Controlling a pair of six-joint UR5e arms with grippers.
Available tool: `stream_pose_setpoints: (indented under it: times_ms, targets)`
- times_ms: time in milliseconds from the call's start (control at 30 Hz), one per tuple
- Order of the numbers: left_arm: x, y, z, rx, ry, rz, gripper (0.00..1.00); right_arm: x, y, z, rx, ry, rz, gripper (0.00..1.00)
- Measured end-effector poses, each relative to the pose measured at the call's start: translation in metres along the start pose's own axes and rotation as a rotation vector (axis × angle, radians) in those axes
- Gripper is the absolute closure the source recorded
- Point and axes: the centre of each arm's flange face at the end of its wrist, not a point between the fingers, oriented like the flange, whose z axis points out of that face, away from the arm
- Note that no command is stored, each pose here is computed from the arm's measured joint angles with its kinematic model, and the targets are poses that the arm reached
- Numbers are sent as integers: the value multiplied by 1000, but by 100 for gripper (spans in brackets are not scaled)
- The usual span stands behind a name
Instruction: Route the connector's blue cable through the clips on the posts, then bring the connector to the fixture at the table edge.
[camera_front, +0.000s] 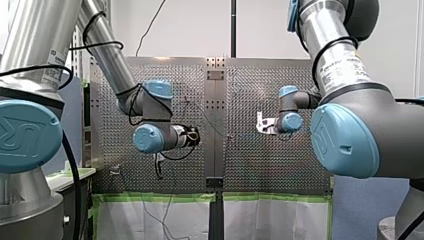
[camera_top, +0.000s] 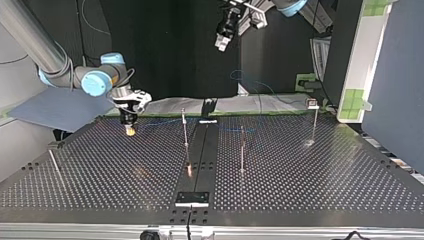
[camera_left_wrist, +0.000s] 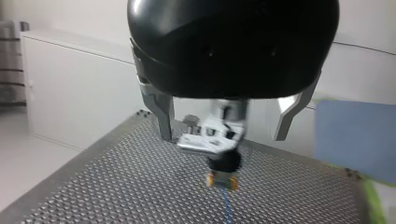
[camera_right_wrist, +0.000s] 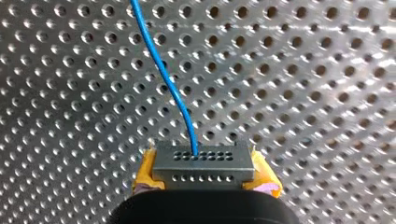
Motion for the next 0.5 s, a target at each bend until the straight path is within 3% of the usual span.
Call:
stream_pose_setpoints:
  times_ms: [267, 500]
  targets:
    - [14, 17, -26, -29, 55, 31, 0, 19, -5, -25, -60, 23, 2, 100]
    - [16, 21, -31, -41, 65, 39, 0, 35, -4, -47, -122, 73, -4, 100]
